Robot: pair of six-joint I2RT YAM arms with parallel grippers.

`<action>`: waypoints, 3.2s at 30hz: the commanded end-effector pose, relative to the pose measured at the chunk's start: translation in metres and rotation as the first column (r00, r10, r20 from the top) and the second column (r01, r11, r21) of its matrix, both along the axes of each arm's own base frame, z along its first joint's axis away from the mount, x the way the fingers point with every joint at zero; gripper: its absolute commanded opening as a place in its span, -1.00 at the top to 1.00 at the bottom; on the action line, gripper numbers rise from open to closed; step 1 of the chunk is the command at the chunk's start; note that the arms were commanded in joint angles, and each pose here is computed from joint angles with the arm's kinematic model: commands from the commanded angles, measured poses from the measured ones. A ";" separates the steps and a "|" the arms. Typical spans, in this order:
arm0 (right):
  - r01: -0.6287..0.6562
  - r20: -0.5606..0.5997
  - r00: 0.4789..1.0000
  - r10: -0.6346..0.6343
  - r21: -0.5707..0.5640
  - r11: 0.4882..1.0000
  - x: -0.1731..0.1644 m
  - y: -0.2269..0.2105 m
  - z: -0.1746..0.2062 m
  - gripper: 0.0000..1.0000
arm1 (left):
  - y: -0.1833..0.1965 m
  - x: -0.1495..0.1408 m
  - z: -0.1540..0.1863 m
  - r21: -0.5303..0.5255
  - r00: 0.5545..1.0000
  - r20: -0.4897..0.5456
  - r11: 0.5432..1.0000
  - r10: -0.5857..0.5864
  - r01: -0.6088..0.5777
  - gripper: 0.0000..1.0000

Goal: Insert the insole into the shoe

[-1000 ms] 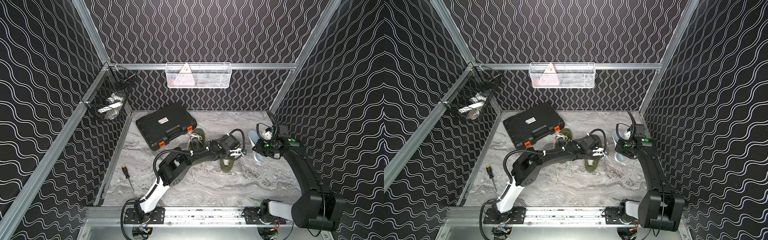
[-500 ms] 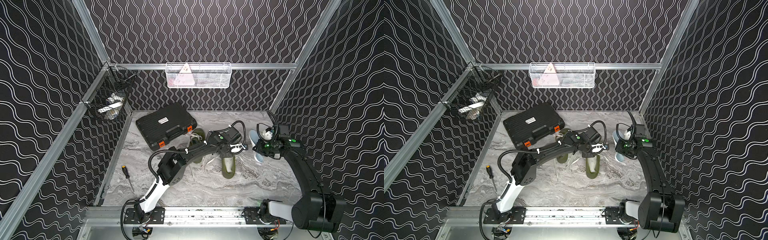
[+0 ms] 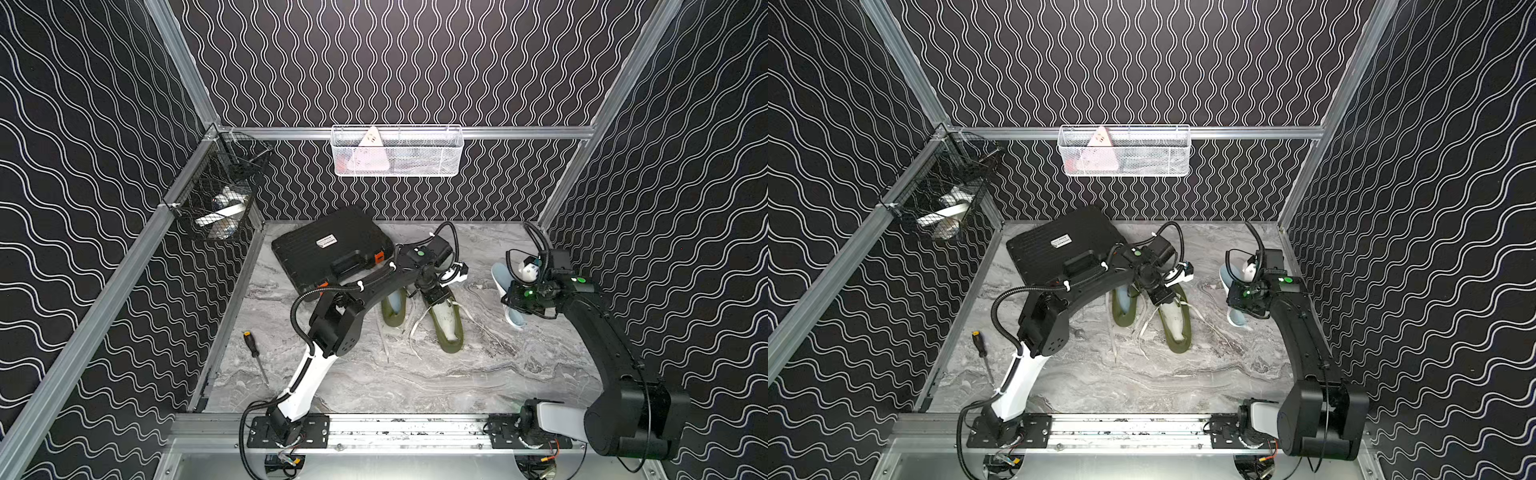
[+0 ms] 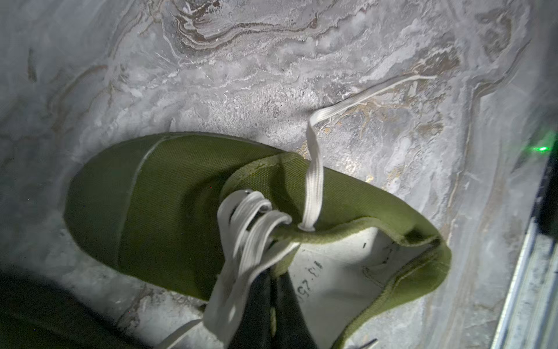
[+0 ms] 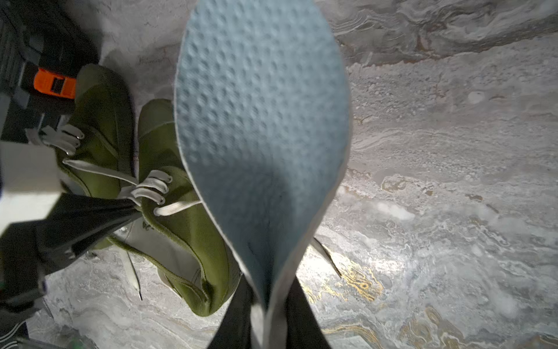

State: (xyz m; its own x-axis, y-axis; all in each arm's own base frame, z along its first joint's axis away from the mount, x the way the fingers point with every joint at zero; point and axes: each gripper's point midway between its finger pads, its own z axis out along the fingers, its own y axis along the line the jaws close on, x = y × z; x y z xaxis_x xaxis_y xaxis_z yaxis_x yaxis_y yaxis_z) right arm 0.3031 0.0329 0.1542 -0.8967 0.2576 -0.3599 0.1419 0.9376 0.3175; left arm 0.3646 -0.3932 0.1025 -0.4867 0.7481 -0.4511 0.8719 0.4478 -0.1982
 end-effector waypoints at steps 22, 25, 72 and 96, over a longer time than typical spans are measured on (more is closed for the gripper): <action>-0.226 -0.193 0.957 0.215 -0.038 0.973 -0.055 0.066 0.026 0.62 | -0.006 0.022 0.028 -0.290 0.965 -0.228 0.937 0.132 -0.197 1.00; -0.277 -0.220 0.942 0.254 -0.081 0.957 -0.057 0.067 0.021 0.61 | -0.002 0.026 0.025 -0.290 0.970 -0.202 0.937 0.138 -0.194 1.00; -0.535 -0.381 0.805 0.455 -0.134 0.834 -0.027 0.111 -0.034 0.69 | 0.009 0.049 0.022 -0.390 0.943 -0.295 0.881 0.156 -0.268 1.00; -0.651 -0.282 0.759 0.587 -0.302 0.696 -0.003 0.102 -0.050 0.74 | 0.000 0.042 0.015 -0.391 0.919 -0.389 0.892 0.065 -0.229 1.00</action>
